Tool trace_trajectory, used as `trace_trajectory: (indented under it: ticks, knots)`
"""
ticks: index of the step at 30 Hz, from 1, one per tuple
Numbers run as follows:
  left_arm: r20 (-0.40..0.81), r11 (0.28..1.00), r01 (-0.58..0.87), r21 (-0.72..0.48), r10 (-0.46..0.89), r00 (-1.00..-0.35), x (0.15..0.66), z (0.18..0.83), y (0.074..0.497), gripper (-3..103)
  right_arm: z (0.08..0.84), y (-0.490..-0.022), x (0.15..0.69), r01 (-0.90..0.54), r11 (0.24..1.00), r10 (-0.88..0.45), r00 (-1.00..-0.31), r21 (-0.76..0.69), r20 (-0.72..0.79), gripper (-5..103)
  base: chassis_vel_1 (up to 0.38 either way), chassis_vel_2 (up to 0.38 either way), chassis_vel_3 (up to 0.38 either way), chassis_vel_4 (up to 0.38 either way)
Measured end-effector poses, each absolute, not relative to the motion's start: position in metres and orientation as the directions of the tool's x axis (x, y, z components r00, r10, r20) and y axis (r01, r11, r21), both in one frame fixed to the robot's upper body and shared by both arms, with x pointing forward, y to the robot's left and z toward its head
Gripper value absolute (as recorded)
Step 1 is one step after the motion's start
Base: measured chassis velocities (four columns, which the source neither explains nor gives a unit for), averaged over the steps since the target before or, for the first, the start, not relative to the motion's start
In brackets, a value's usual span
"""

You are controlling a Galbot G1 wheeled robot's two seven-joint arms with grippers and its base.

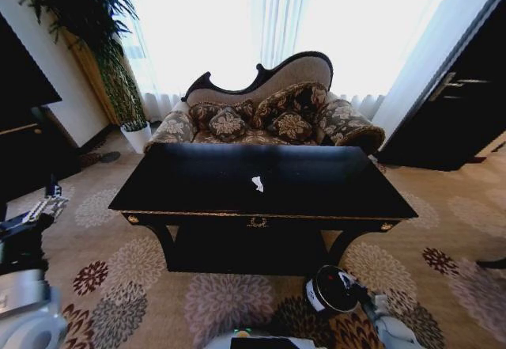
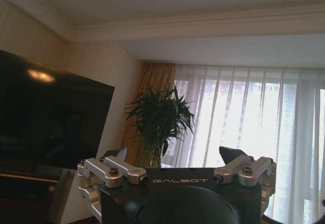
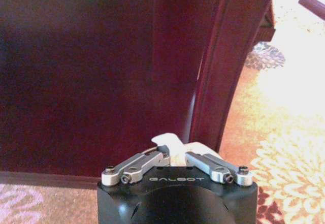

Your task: Move to the front of the table and place the trash on the table into the trash bin.

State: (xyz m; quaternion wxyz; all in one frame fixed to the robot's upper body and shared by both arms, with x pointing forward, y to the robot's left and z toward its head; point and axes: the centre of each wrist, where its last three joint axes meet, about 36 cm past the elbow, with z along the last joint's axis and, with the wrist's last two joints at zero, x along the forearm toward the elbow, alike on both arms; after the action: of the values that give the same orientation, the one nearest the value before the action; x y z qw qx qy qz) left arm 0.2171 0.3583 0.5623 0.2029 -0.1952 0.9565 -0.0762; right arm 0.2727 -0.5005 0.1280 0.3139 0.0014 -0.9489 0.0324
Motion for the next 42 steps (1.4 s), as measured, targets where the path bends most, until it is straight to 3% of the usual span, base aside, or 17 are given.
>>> trace_trajectory:
  ticks: [4,5,7,11,14,19,20,22,24,28,42]
  knots:
    - [-0.359,0.914,-0.343,-0.218,-0.402,-0.842,0.217,0.561,0.357,100,0.124,-0.496,0.274,-0.044,0.996,0.013,-0.789,-0.078,0.614,-2,0.0,0.0,0.0,0.0]
    - [-0.359,0.914,-0.343,-0.216,-0.401,-0.843,0.217,0.561,0.358,100,0.123,-0.495,0.274,-0.054,0.995,0.011,-0.783,-0.086,0.622,3,0.0,0.0,0.0,0.0]
    - [-0.359,0.915,-0.343,-0.214,-0.4,-0.843,0.217,0.562,0.358,100,0.123,-0.495,0.274,-0.058,0.994,0.011,-0.78,-0.091,0.625,3,0.0,0.0,0.0,0.0]
    - [-0.356,0.915,-0.344,-0.21,-0.4,-0.845,0.218,0.56,0.358,100,0.124,-0.497,0.277,-0.053,0.994,0.02,-0.777,-0.098,0.629,24,0.0,0.0,0.0,0.0]
    - [-0.356,0.916,-0.343,-0.21,-0.398,-0.846,0.219,0.559,0.358,100,0.124,-0.498,0.277,-0.052,0.994,0.021,-0.777,-0.098,0.629,30,0.0,0.0,0.0,0.0]
    - [-0.352,0.915,-0.345,-0.21,-0.399,-0.847,0.221,0.556,0.361,100,0.125,-0.5,0.277,-0.054,0.994,0.022,-0.775,-0.1,0.632,52,0.0,0.0,0.0,0.0]
    - [-0.351,0.915,-0.345,-0.21,-0.4,-0.847,0.222,0.556,0.361,100,0.125,-0.501,0.277,-0.054,0.993,0.022,-0.774,-0.101,0.632,52,0.0,0.0,0.0,0.0]
    - [-0.348,0.916,-0.34,-0.213,-0.397,-0.849,0.225,0.552,0.36,100,0.126,-0.502,0.277,-0.058,0.993,0.021,-0.773,-0.105,0.634,74,0.0,0.0,0.0,0.0]
    - [-0.348,0.916,-0.34,-0.214,-0.396,-0.85,0.226,0.552,0.36,100,0.126,-0.501,0.277,-0.059,0.993,0.02,-0.773,-0.104,0.634,74,0.0,0.0,0.0,0.0]
    - [-0.35,0.917,-0.339,-0.21,-0.394,-0.85,0.228,0.552,0.363,100,0.126,-0.494,0.275,-0.081,0.994,-0.014,-0.781,-0.08,0.625,95,0.0,0.0,0.0,0.0]
    - [-0.351,0.915,-0.319,-0.247,-0.391,-0.851,0.238,0.545,0.358,100,0.15,-0.442,0.235,-0.227,0.967,-0.255,-0.845,0.117,0.469,100,0.0,0.0,0.0,0.0]
